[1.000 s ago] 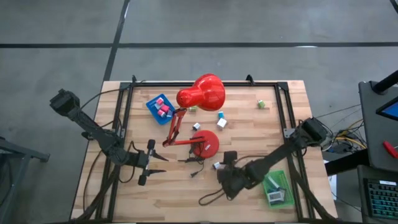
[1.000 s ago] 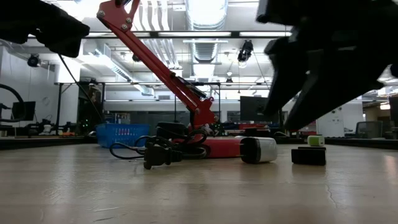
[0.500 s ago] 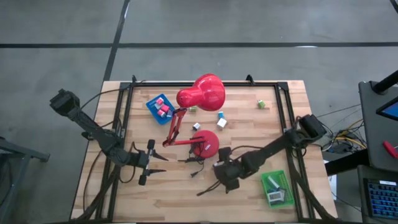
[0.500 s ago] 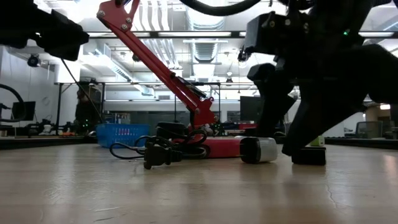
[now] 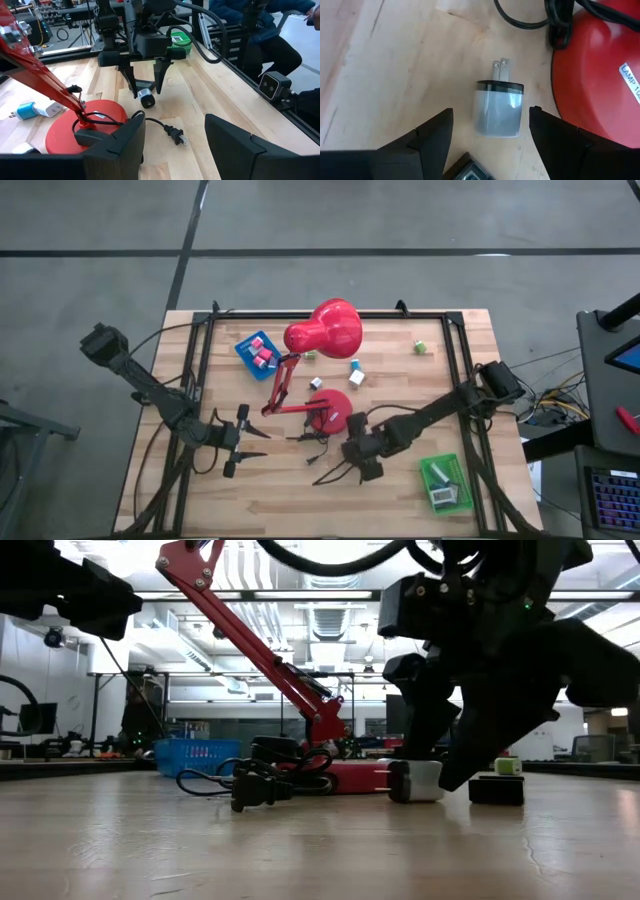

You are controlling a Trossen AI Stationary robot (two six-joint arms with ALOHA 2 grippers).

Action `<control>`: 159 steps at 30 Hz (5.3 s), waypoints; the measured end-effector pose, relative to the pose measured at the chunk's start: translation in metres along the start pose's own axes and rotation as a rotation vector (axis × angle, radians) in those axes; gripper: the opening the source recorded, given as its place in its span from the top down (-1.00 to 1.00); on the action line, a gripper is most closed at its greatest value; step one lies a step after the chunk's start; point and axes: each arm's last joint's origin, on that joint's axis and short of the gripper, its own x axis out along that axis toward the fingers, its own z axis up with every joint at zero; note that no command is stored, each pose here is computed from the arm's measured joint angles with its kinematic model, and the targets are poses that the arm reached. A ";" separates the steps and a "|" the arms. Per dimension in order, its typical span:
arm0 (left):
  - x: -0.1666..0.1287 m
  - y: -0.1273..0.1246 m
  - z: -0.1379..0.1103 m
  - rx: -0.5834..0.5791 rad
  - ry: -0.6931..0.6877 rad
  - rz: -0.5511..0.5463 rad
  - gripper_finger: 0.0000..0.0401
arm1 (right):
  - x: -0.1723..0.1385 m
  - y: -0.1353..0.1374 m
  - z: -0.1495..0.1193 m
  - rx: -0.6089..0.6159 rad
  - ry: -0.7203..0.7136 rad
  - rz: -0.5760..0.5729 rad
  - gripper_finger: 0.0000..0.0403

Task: Pick & Place Office items
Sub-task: Put the bottom white black charger adapter into the blue bin

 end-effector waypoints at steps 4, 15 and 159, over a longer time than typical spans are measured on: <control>0.000 0.000 0.000 0.000 0.000 0.001 -0.04 | 0.001 -0.003 0.002 0.011 -0.018 0.024 -0.19; 0.000 0.000 0.000 -0.003 0.000 0.005 -0.04 | 0.005 -0.007 -0.002 0.046 -0.012 0.039 -0.09; 0.102 -0.044 0.065 0.245 -0.331 0.171 -0.04 | -0.057 0.037 0.074 -0.071 -1.050 -0.304 0.44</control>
